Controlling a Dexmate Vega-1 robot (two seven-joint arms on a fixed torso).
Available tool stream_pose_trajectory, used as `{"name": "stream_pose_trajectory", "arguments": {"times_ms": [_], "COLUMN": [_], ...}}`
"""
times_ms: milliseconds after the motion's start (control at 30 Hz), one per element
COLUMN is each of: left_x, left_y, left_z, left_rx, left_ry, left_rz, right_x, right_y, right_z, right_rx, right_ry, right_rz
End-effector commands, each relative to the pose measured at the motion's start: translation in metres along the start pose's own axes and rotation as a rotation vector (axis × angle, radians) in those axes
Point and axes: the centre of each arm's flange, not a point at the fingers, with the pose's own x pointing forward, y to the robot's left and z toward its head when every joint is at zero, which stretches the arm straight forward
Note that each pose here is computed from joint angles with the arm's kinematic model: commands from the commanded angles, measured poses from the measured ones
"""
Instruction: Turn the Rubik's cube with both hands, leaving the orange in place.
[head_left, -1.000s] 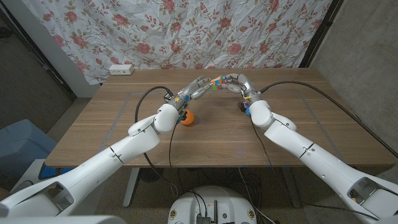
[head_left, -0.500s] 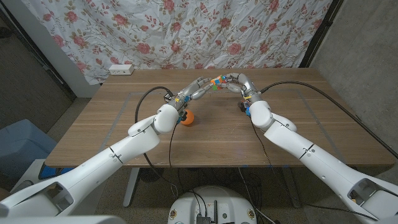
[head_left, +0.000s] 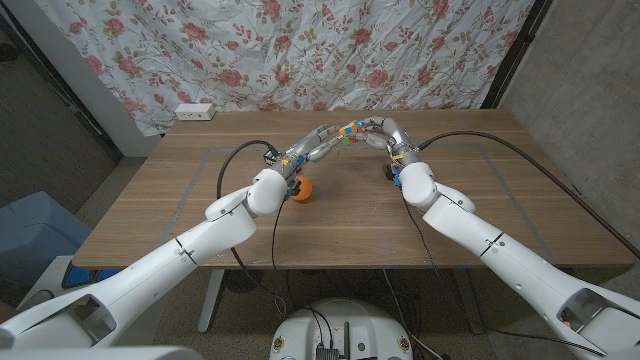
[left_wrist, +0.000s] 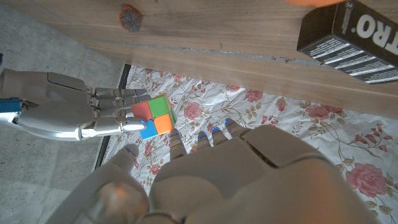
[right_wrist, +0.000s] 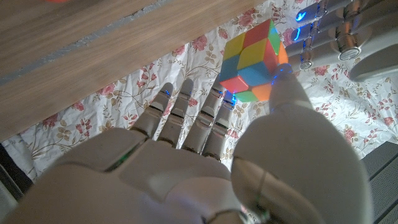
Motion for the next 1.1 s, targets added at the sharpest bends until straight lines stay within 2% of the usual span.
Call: {"name": "stream_pose_trajectory", "arguments": {"times_ms": [33,67,100,1100], "left_x": [-0.001,-0.001,0.0,0.01], "left_y": [-0.001,-0.001,-0.001,-0.006], "left_z": [-0.001,-0.001,-0.001,-0.003], "left_rx": [0.001,-0.002,-0.001,-0.029], "left_ry": [0.01,-0.003,0.009,0.004], "left_rz": [0.002,0.001,0.004,0.001], "right_x": [-0.001,0.0,0.0,0.007], "right_y": [0.003,0.004,0.004,0.009], "right_z": [0.002,0.002,0.002,0.004], "right_rx": [0.006,0.008,0.007,0.022], "right_ry": [0.005,0.007,0.005,0.022], "right_rz": [-0.014,-0.015,-0.014,-0.069]}}
